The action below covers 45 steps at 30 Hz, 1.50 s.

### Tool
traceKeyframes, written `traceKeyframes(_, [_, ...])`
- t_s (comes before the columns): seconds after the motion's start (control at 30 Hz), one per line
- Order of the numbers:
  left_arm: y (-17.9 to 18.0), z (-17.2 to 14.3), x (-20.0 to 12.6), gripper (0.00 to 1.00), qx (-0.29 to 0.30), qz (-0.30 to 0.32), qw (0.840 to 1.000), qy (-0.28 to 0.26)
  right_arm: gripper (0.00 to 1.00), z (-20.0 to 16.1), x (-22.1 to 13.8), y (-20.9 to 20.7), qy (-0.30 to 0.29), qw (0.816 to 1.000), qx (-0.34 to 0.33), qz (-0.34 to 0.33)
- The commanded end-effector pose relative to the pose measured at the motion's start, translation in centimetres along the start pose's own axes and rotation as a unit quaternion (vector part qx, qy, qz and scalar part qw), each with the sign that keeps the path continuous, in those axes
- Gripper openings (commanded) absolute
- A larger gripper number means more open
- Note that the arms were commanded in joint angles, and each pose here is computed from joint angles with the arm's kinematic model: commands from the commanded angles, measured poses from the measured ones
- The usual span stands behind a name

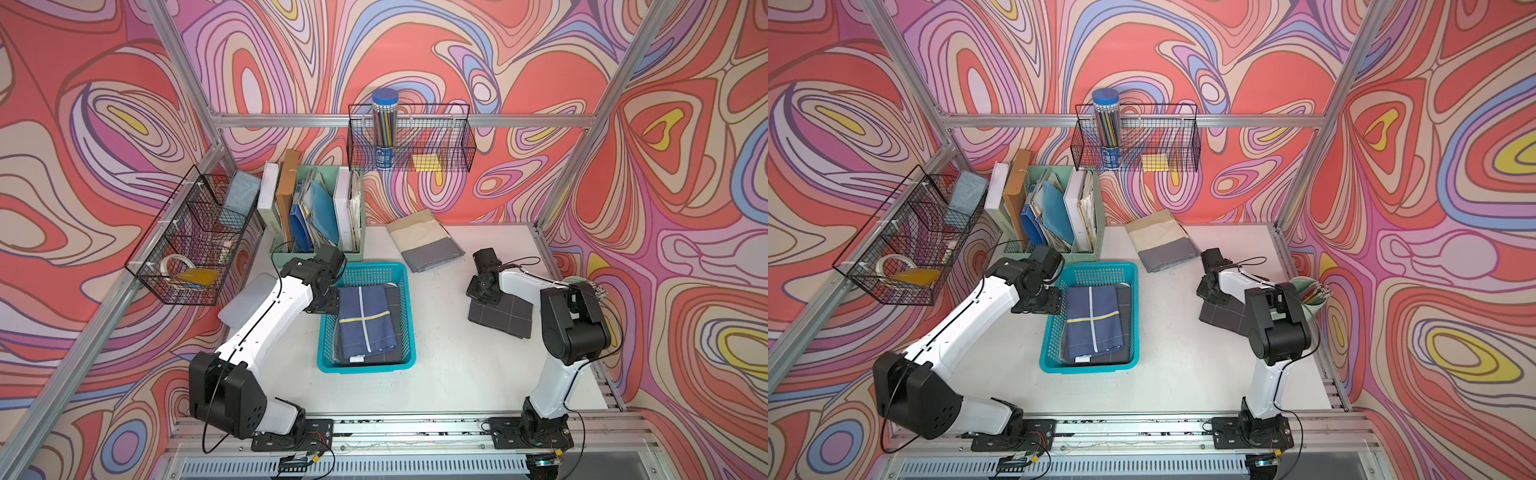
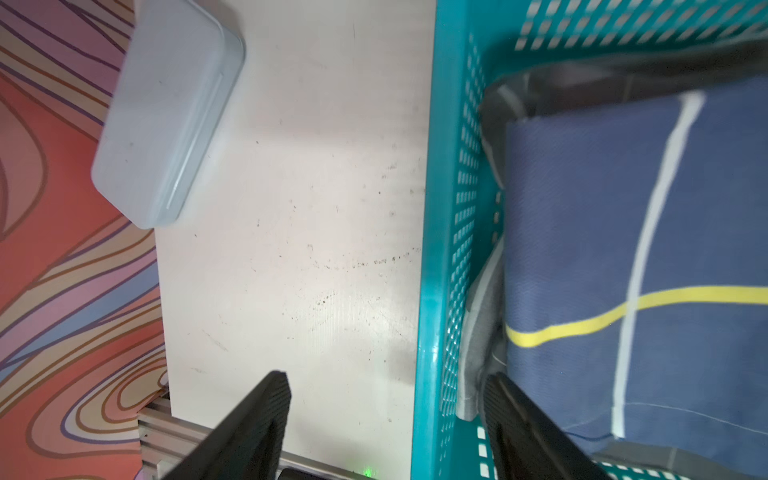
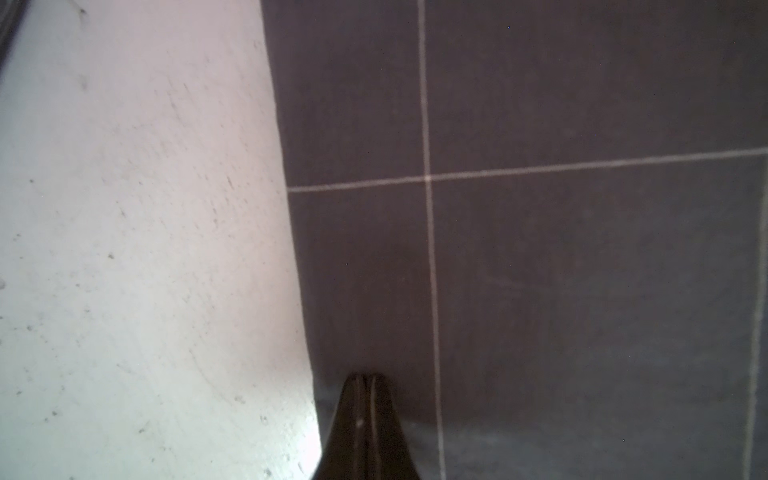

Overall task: Put the folded pillowcase in the basket
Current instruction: Pick up the pillowcase from the center of the board.

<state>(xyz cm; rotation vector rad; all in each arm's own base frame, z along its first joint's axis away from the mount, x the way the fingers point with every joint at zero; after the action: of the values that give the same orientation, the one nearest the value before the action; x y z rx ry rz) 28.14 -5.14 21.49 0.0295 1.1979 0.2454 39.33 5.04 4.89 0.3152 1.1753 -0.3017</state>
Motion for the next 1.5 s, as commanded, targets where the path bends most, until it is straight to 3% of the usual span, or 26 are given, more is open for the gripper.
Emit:
traceKeyframes(0.0, [0.3, 0.3, -2.9, 0.81, -0.019, -0.032, 0.999, -0.015, 0.0, -5.7, 1.4, 0.6, 0.089, 0.996, -0.027, 0.007])
traceKeyframes(0.2, [-2.9, 0.9, -4.9, 0.78, -0.033, -0.142, 0.989, -0.028, 0.0, -10.6, -1.7, 4.8, 0.118, 0.988, -0.093, 0.041])
traceKeyframes(0.33, [-6.6, 0.6, -4.5, 0.75, -0.02, -0.198, 0.98, -0.012, 0.0, -12.5, -4.8, 5.1, 0.117, 0.987, -0.089, 0.069])
traceKeyframes(0.5, [-11.7, 0.1, -3.7, 0.75, 0.008, -0.239, 0.971, 0.011, 0.0, -9.8, -10.3, 4.7, 0.042, 0.992, -0.078, 0.087])
traceKeyframes(0.7, [-17.3, -0.5, -4.8, 0.74, 0.046, -0.268, 0.962, 0.018, 0.0, -2.8, -16.5, 5.9, -0.072, 0.99, -0.107, 0.064])
traceKeyframes(0.83, [-21.7, -1.9, -5.9, 0.76, 0.081, -0.279, 0.957, 0.024, 0.0, 1.1, -16.4, 2.5, -0.087, 0.993, -0.077, 0.029])
traceKeyframes(0.93, [-25.0, -2.9, -6.6, 0.77, 0.102, -0.292, 0.951, 0.024, 0.09, 3.4, -16.2, -0.9, -0.098, 0.994, -0.032, 0.027])
traceKeyframes(1.03, [-28.1, -4.1, -5.9, 0.77, 0.09, -0.298, 0.949, 0.042, 0.09, 4.1, -15.5, -3.2, -0.096, 0.995, -0.002, 0.025])
traceKeyframes(1.2, [-34.1, -6.6, -2.9, 0.76, 0.046, -0.333, 0.938, 0.078, 0.08, 2.6, -11.0, -4.8, -0.05, 0.998, 0.014, 0.02])
traceKeyframes(1.47, [-38.6, -7.1, -0.4, 0.75, 0.073, -0.293, 0.948, 0.102, 0.05, 0.1, -6.5, -4.2, 0.0, 0.999, 0.016, 0.048])
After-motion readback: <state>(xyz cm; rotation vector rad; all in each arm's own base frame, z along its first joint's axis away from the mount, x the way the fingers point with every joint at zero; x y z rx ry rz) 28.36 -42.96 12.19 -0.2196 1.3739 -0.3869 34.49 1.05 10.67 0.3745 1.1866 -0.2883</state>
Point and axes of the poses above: each gripper's point midway between its finger pads, its own x axis out along the fingers, its own y axis along the line the jaws close on, z = x × y, the point moved 3 cm from there along -x, back along the fingers, and after that the axes turned 4 degrees about -x, right-handed, at the moved point
